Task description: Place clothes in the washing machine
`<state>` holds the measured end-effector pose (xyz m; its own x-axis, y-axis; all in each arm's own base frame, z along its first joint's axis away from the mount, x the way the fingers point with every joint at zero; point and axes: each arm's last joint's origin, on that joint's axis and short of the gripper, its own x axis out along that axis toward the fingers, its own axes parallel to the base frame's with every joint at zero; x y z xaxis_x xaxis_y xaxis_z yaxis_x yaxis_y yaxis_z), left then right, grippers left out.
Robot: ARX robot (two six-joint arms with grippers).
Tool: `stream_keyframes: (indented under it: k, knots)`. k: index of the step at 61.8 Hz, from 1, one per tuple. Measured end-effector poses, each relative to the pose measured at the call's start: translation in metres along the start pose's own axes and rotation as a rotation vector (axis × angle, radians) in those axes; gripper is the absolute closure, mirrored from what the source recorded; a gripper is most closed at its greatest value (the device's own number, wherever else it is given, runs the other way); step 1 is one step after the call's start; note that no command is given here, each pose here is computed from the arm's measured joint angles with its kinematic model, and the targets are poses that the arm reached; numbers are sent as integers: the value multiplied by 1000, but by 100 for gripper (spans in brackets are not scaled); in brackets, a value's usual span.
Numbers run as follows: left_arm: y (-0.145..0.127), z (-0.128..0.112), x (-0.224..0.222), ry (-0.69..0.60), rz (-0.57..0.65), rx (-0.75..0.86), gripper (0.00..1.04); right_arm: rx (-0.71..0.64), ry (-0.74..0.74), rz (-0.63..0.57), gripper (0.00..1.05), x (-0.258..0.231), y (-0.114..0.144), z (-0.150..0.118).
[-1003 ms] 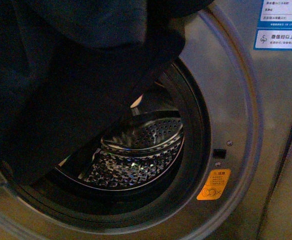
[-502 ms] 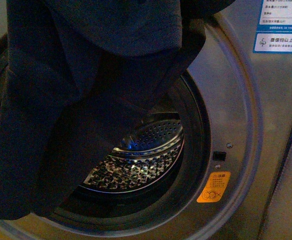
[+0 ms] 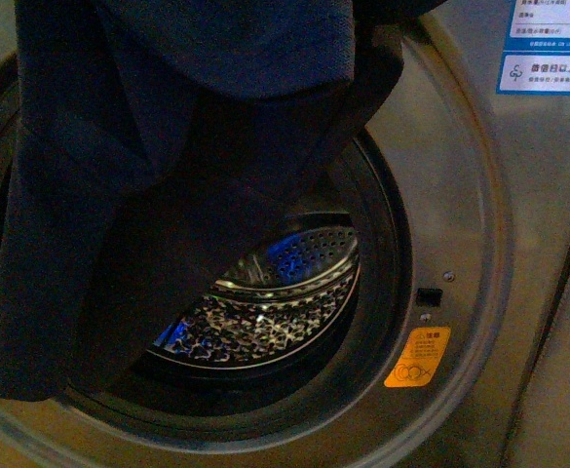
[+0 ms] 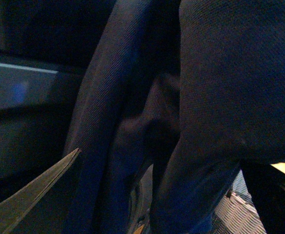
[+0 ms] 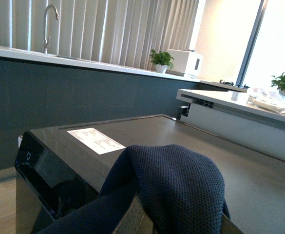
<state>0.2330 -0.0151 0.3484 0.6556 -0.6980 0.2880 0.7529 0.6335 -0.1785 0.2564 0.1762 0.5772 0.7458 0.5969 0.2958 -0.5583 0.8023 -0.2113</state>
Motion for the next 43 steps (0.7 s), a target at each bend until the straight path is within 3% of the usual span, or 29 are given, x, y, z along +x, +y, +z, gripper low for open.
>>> stream_keyframes:
  k: [19, 43]
  knots:
    - [-2, -9, 55, 39, -162, -15, 7, 0, 0, 0, 100, 0, 0, 0]
    - [-45, -11, 89, -16, -271, -27, 7, -1, -1, -1, 100, 0, 0, 0]
